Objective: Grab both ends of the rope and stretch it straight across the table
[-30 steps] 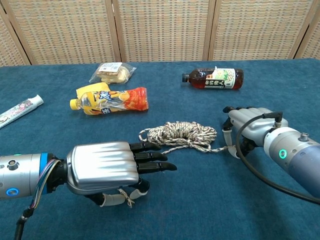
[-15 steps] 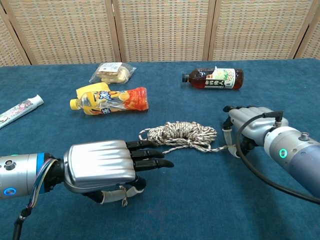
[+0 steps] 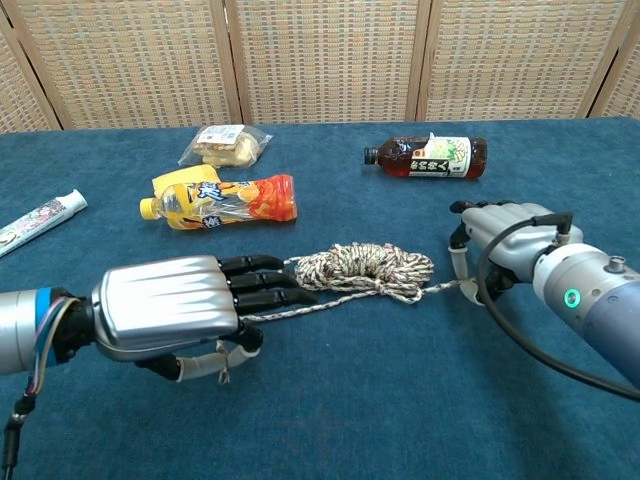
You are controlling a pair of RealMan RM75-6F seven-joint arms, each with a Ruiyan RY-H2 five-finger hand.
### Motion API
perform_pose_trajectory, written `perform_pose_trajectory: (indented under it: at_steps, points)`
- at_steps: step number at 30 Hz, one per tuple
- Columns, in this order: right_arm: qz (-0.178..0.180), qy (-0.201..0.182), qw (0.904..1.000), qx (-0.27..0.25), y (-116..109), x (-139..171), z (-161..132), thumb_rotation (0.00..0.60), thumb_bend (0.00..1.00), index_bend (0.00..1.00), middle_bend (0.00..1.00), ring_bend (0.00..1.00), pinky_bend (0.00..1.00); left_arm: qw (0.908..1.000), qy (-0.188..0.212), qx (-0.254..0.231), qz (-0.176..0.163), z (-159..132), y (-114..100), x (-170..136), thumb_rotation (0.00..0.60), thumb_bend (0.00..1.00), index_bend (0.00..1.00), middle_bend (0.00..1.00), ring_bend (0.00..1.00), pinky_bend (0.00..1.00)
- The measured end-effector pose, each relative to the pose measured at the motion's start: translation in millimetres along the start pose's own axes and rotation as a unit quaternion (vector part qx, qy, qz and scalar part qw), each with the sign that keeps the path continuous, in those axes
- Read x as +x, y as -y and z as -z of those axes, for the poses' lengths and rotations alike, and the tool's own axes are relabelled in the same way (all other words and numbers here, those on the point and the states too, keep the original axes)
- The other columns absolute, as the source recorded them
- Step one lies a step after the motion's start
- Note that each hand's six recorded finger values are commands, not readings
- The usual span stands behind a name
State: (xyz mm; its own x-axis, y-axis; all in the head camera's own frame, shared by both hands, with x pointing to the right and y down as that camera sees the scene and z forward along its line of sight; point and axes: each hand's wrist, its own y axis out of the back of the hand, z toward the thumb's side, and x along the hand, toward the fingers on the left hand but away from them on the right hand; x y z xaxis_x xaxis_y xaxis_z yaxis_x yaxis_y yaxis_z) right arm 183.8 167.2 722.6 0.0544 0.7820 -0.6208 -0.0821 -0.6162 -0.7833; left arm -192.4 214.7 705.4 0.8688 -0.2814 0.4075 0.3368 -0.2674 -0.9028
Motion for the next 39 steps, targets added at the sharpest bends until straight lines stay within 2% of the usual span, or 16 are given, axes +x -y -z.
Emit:
perform_pose_trajectory:
  at_steps: [6, 10, 17, 23, 29, 39]
  points:
    - [0.010, 0.011, 0.9998, 0.010, -7, -2, 13, 0.600, 0.44, 0.73, 0.00, 0.00, 0.00, 0.9979, -0.063, -0.009, -0.009, 44, 2, -39, 0.600, 0.52, 0.83, 0.00, 0.00, 0.00]
    - [0.023, 0.027, 0.9991, 0.022, -17, -8, 28, 0.600, 0.44, 0.74, 0.00, 0.00, 0.00, 0.9938, -0.111, -0.001, 0.005, 79, 11, -71, 0.600, 0.52, 0.83, 0.00, 0.00, 0.00]
    - [0.043, 0.068, 0.9953, 0.055, -31, -23, 59, 0.600, 0.44, 0.74, 0.00, 0.00, 0.00, 0.9803, -0.195, 0.010, 0.031, 133, 24, -118, 0.600, 0.52, 0.83, 0.00, 0.00, 0.00]
    - [0.046, 0.109, 0.9902, 0.073, -35, -34, 90, 0.600, 0.44, 0.74, 0.00, 0.00, 0.00, 0.9686, -0.244, 0.018, 0.048, 165, 34, -146, 0.600, 0.52, 0.83, 0.00, 0.00, 0.00]
    - [0.041, 0.130, 0.9872, 0.083, -31, -38, 110, 0.600, 0.44, 0.74, 0.00, 0.00, 0.00, 0.9604, -0.271, 0.021, 0.062, 180, 43, -164, 0.600, 0.52, 0.83, 0.00, 0.00, 0.00]
    - [0.035, 0.130, 0.9879, 0.077, -24, -39, 113, 0.600, 0.44, 0.74, 0.00, 0.00, 0.00, 0.9607, -0.270, 0.016, 0.063, 174, 51, -164, 0.600, 0.52, 0.83, 0.00, 0.00, 0.00]
